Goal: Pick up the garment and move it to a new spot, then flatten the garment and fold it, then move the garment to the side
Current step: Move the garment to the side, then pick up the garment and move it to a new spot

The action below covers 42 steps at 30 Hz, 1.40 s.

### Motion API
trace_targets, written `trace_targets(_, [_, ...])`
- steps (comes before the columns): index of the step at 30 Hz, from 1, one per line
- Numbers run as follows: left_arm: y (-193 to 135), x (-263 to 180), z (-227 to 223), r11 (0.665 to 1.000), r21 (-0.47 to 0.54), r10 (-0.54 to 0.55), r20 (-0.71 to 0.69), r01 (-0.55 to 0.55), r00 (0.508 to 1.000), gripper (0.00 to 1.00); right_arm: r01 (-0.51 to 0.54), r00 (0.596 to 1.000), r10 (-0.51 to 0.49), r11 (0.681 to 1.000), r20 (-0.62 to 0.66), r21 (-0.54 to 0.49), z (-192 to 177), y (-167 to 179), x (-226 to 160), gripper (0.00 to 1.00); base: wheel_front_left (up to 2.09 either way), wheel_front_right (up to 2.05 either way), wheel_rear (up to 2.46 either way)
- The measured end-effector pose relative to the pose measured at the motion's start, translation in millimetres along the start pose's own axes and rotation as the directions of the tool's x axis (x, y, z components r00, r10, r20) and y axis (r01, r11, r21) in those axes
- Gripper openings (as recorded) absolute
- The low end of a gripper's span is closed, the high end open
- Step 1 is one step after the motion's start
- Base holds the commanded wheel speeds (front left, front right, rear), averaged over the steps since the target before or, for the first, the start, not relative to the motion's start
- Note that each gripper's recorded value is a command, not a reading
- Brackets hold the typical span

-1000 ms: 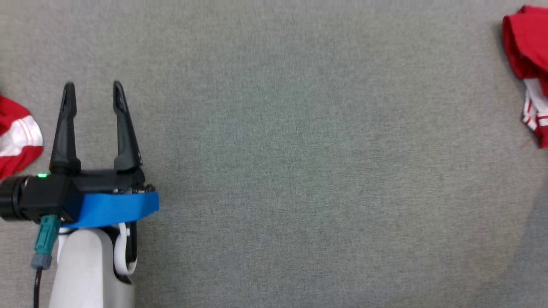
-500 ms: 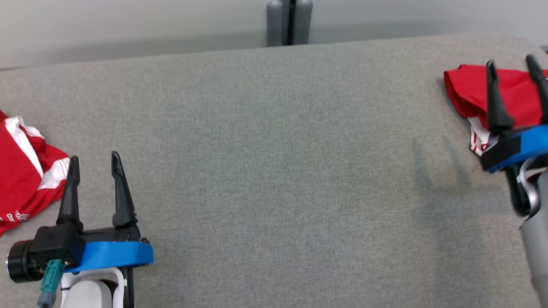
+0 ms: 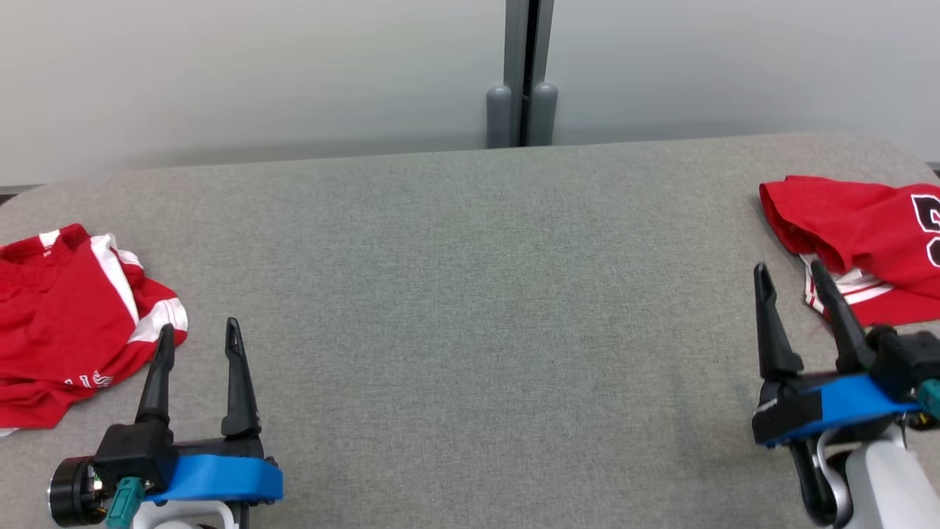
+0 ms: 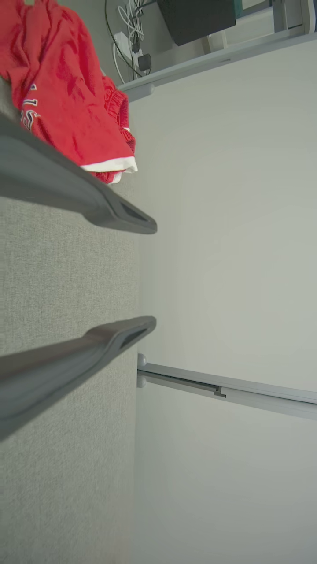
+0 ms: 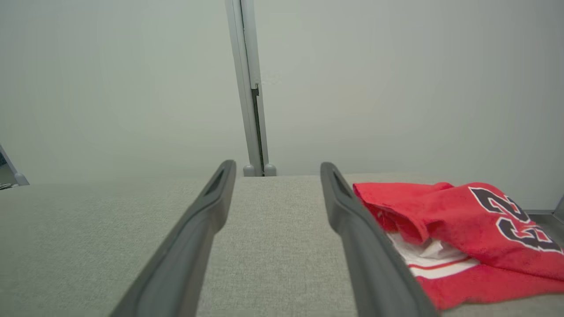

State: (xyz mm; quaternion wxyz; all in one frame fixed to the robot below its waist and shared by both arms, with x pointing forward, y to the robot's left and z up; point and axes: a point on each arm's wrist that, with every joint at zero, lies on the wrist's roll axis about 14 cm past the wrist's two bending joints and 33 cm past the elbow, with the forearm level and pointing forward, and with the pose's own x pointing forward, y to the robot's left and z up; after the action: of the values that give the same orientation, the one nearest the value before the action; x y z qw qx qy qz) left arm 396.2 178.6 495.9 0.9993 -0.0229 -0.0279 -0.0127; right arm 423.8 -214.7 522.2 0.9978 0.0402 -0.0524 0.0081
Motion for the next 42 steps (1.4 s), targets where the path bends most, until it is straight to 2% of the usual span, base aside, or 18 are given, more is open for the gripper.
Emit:
trace_targets(11, [3.5, -15.4, -3.6, 1.0, -0.003, 0.015, -0.018, -0.015, 1.0, 1.0, 0.003, 0.998, -0.002, 1.0, -0.058, 0.002, -7.7, 14.7, -37.3, 1.0, 0.0, 0.0, 0.0])
trace_targets(26, [15.9, -19.0, -6.9, 0.999, 0.008, 0.047, -0.032, -0.047, 0.998, 1.0, -0.014, 0.996, 0.014, 1.0, -0.093, -0.005, -12.4, 22.7, -38.6, 1.0, 0.0, 0.0, 0.0])
trace_targets(34, [41.5, -25.9, -3.4, 0.992, 0.026, 0.123, -0.025, -0.123, 0.992, 1.0, -0.084, 0.988, 0.085, 0.996, -0.127, 0.011, -24.8, 47.2, -27.5, 1.0, 0.0, 0.0, 0.0])
trace_targets(42, [78.3, -50.2, 0.4, 0.97, 0.041, 0.242, -0.021, -0.241, 0.97, 1.0, -0.193, 0.967, 0.197, 0.98, -0.16, 0.038, -39.7, 87.7, -12.6, 1.0, 0.0, 0.0, 0.0])
